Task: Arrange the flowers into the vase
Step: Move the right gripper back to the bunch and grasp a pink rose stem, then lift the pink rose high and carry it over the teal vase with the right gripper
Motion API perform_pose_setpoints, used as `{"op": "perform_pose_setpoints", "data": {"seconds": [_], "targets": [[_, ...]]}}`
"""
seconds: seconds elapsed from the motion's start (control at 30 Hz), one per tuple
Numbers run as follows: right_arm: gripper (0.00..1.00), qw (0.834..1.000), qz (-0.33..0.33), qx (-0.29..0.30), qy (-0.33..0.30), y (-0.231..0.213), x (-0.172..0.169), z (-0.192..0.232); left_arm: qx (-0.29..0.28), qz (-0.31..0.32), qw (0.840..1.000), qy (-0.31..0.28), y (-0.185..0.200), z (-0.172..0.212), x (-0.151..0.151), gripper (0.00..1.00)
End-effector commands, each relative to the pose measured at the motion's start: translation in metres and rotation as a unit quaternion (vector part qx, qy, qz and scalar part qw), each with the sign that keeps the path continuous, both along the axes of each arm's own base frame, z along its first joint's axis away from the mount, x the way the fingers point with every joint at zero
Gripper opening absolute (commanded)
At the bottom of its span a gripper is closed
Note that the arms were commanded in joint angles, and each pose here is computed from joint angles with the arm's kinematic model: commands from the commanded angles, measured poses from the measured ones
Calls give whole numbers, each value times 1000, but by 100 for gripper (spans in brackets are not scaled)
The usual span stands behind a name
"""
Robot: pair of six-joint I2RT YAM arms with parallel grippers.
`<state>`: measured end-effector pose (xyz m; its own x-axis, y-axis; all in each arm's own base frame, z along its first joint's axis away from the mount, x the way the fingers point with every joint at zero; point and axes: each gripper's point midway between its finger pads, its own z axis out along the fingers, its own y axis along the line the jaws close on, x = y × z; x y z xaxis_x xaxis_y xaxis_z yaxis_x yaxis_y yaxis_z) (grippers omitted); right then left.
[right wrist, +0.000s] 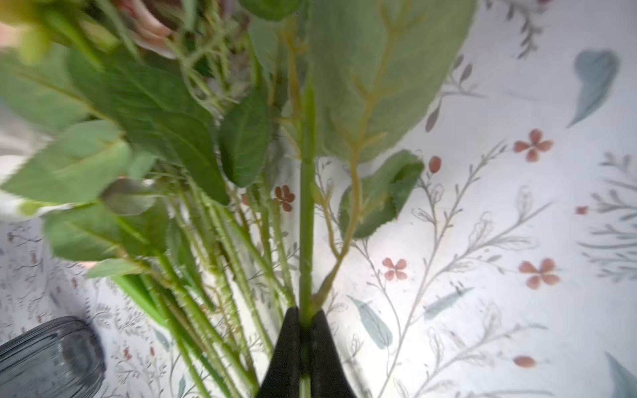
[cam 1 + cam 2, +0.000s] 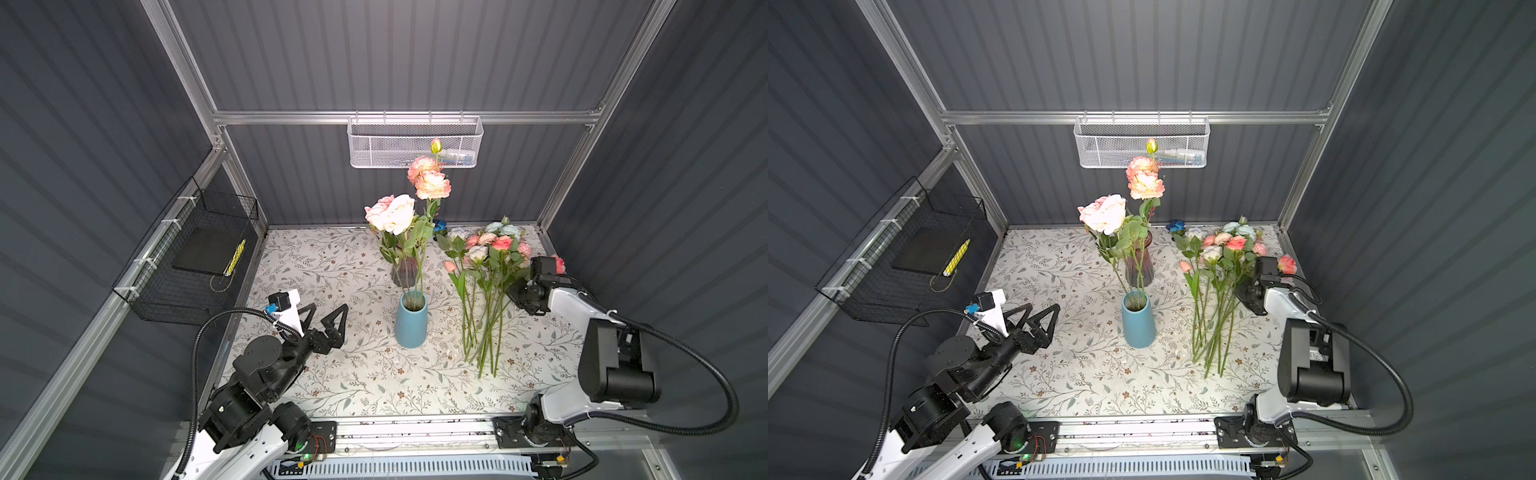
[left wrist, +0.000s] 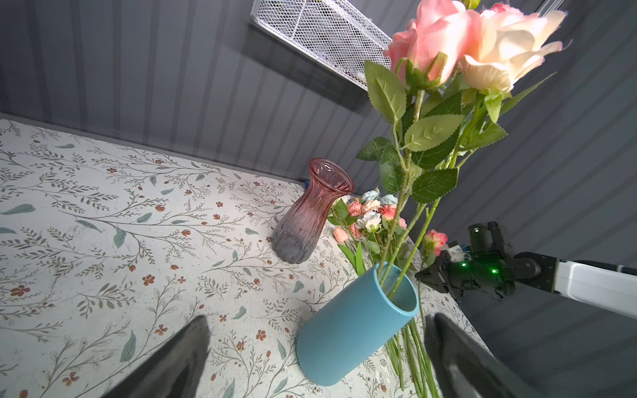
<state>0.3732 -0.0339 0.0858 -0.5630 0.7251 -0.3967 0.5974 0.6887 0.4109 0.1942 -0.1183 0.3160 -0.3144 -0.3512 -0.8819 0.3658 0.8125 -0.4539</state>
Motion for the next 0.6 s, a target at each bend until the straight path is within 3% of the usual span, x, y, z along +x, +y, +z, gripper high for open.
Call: {"op": "perform_pose_setpoints", "data": {"seconds": [0.0,0.23,0.33,0.43,0.57], "targets": [[0,998,13,-49,-37,-8,-7,28,5,5,1000,0,2,-1,0,100],[0,986,43,-100,-128,3,-25,96,2,3,1000,1,-1,1,2,100],[0,968,80,-120,-206,25,-36,146,3,4,1000,1,0,4,2,100],[0,934,147,-132,-298,63,-52,205,6,6,1000,0,0,5,3,100],[0,872,233,-109,-416,116,-81,286,10,13,1000,-1,2,7,4,100]]}}
